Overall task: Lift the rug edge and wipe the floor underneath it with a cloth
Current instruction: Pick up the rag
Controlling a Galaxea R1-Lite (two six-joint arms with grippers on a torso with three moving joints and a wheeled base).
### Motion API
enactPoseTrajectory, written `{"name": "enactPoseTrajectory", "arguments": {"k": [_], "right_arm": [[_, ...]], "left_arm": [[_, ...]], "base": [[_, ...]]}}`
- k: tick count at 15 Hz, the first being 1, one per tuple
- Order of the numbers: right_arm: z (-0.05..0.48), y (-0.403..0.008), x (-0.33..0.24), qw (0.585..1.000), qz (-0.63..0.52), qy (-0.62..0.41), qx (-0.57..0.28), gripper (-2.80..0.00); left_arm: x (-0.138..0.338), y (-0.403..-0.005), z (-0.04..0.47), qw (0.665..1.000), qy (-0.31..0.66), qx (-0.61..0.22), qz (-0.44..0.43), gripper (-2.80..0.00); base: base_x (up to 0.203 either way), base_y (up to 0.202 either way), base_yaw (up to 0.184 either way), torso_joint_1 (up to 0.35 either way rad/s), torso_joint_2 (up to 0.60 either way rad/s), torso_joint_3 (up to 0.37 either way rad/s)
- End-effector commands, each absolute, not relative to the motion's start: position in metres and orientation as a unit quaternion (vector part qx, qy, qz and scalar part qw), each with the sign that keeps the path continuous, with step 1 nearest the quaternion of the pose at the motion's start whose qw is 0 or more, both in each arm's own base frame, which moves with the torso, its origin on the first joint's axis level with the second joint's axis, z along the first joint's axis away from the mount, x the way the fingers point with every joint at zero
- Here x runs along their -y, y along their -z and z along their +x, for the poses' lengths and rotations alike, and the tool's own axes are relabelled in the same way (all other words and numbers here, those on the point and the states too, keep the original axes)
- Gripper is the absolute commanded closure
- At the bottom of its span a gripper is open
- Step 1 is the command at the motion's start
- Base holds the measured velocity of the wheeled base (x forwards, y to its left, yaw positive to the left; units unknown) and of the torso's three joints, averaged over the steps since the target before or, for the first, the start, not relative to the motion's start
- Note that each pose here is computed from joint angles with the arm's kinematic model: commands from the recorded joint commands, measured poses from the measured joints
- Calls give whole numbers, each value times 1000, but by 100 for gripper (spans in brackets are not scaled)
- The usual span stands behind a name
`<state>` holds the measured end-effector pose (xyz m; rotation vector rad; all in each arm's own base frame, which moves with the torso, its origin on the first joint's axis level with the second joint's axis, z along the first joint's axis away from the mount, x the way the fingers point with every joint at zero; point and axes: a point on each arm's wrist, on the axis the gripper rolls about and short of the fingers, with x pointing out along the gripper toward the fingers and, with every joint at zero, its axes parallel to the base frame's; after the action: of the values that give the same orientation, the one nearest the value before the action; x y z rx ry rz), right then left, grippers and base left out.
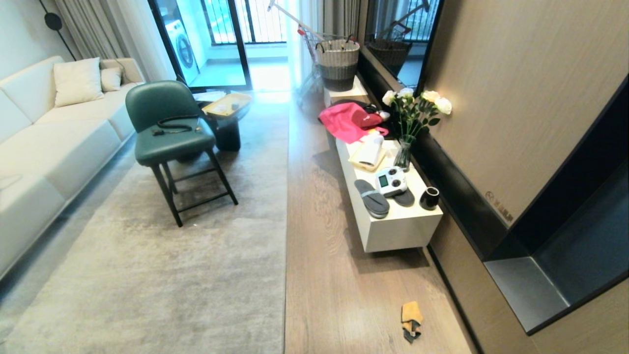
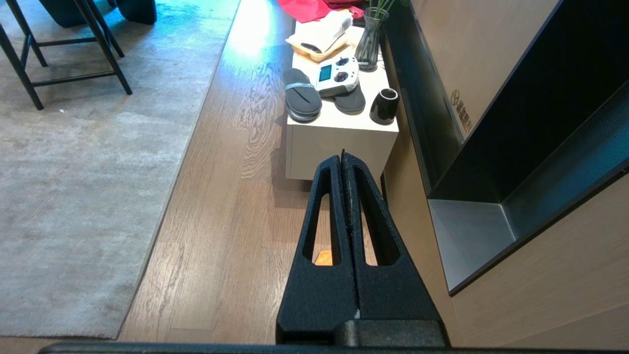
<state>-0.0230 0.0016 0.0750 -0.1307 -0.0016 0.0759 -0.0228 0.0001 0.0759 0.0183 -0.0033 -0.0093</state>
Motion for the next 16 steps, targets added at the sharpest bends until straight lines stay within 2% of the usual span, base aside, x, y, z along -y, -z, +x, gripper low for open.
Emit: {"name": "enactPoseTrajectory", "arguments": {"k": [1,16], "right_arm": [[-23,-75,-2,997,-66,-38,0,0],[-23,-75,-2,997,-66,-38,0,0]], "left_arm": [[0,-76,-23,1000,5,2,9,0],[0,-76,-23,1000,5,2,9,0]], "base": [[0,0,0,0,0,0],[0,0,0,0,0,0]]}}
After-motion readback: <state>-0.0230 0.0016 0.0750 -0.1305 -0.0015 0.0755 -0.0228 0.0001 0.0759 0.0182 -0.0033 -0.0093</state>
